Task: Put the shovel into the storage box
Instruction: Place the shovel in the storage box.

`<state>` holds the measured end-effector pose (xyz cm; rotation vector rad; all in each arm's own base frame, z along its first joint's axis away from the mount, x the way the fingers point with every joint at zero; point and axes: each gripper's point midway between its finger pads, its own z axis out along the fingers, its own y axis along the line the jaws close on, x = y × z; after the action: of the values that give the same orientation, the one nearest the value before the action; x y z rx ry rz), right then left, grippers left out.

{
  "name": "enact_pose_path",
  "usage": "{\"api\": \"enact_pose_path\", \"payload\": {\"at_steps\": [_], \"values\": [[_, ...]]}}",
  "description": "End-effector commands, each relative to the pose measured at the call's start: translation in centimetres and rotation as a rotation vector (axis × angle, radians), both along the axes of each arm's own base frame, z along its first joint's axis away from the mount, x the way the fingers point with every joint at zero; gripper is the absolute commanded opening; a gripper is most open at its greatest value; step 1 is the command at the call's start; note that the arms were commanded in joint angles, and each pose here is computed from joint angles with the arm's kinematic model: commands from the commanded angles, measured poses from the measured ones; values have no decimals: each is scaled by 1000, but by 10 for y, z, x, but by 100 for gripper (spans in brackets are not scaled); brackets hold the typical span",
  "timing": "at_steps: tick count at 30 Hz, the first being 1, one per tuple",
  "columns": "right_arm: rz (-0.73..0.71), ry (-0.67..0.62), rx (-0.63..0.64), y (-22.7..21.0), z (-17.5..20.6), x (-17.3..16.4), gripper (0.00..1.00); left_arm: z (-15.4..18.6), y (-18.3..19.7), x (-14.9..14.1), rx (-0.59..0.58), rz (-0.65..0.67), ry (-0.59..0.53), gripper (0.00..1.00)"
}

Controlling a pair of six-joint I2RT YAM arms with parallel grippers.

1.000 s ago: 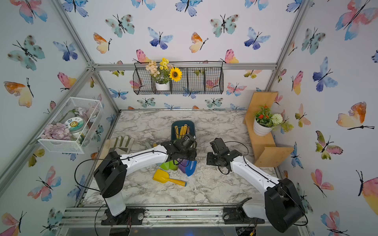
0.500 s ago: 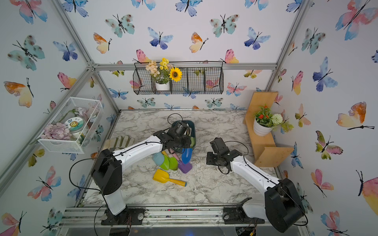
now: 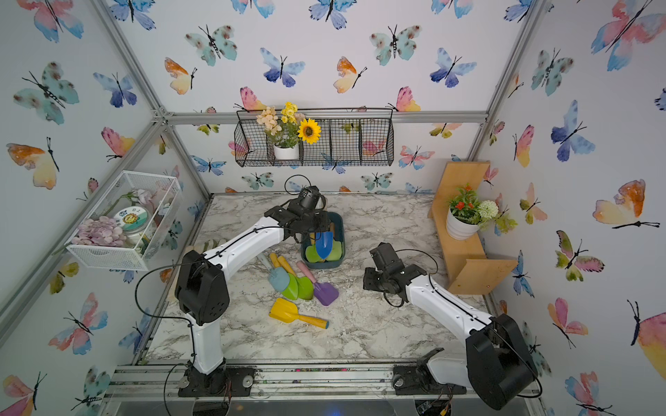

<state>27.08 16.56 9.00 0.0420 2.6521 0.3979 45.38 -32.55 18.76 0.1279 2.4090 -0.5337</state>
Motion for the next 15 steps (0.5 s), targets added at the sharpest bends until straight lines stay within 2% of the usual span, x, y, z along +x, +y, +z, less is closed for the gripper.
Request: {"api": "enact_pose_path", "payload": {"at_steps": [1,7,15], "values": [[-13,14,15,-3,-4,-5,53,-12,-6,17,4,0,10,5],[-19,17,6,-5,-7,-7,53,-32,-12,37,-4,21,11,5],[-15,31,5,-4,-11,-8,53,-61,-17,47,-17,42,37,5]]}}
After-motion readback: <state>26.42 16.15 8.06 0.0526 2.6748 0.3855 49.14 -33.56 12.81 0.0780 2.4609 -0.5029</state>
